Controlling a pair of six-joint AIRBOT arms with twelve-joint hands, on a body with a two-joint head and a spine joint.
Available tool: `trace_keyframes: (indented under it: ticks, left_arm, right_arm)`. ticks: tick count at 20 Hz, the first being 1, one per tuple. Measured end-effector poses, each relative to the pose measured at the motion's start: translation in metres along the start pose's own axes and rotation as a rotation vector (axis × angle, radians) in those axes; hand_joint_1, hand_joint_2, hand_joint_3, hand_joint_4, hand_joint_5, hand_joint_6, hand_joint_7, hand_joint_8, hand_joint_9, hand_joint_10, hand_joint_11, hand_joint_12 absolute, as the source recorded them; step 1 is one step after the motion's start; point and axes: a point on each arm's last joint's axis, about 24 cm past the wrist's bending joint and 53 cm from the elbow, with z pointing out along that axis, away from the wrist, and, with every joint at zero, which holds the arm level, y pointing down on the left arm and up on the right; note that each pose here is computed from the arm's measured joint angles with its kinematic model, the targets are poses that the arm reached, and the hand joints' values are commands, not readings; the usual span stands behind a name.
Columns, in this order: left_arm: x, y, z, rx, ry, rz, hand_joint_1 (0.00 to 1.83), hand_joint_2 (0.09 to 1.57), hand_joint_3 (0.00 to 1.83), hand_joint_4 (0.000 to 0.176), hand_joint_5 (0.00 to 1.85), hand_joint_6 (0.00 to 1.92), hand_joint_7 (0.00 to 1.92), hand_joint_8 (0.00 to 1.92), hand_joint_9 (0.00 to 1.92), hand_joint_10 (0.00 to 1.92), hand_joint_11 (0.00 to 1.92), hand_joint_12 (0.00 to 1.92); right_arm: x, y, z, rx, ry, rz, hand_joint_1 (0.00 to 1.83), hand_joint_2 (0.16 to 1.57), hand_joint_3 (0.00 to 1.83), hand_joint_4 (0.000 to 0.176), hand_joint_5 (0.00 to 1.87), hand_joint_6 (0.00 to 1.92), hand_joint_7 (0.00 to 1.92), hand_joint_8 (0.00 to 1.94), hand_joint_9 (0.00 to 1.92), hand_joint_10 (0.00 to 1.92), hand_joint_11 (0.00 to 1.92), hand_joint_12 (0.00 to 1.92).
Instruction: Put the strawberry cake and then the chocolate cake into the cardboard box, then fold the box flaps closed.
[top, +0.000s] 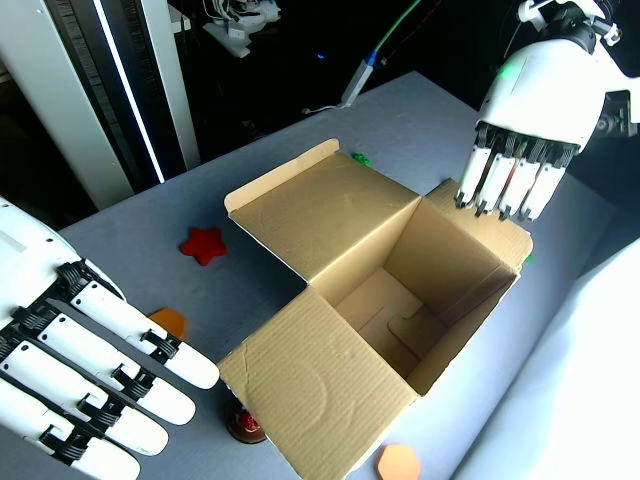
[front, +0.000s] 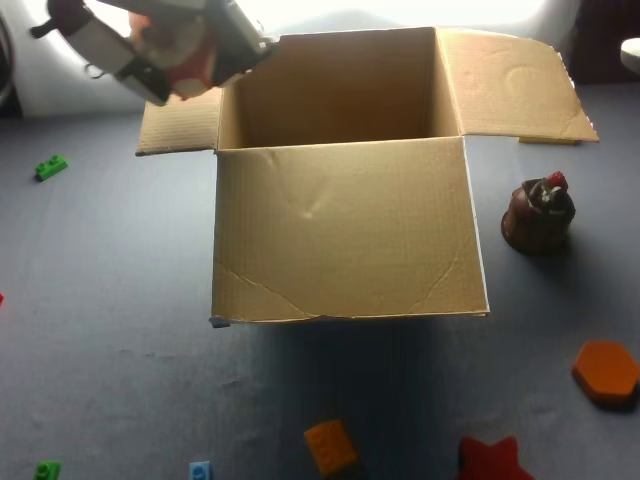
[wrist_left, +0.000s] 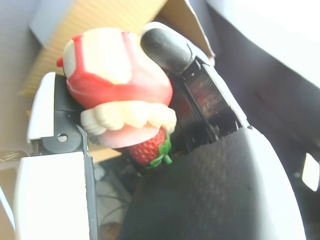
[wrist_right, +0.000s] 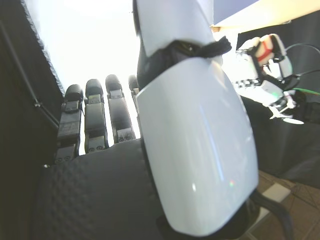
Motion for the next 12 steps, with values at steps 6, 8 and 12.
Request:
trace_keyframes:
  ticks: [6, 8, 12]
  left_arm:
    - [-0.002, -0.009, 0.031, 0.032, 0.029, 0.021, 1.34, 1.18, 0.00, 0.000, 0.76, 1.27, 0.78, 1.19, 0.95, 1.29, 0.90, 1.44]
    - [-0.004, -0.018, 0.043, 0.055, 0.031, 0.026, 1.34, 1.17, 0.00, 0.000, 0.76, 1.28, 0.80, 1.15, 0.97, 1.25, 0.91, 1.40]
    - [0.004, -0.029, 0.064, 0.088, 0.064, 0.035, 1.34, 1.17, 0.00, 0.000, 0.75, 1.29, 0.78, 1.19, 0.97, 1.23, 0.90, 1.41]
  right_arm:
    - [0.003, 0.003, 0.001, -0.006, 0.005, -0.001, 1.17, 1.01, 0.01, 0.034, 0.00, 0.00, 0.05, 0.01, 0.07, 0.02, 0.02, 0.01]
    - [0.002, 0.003, 0.001, -0.007, 0.003, -0.001, 1.18, 1.01, 0.01, 0.034, 0.00, 0.00, 0.06, 0.01, 0.08, 0.02, 0.03, 0.02]
    - [0.001, 0.003, 0.002, -0.008, 0.001, -0.001, 1.15, 1.06, 0.01, 0.019, 0.00, 0.00, 0.06, 0.00, 0.06, 0.00, 0.00, 0.21]
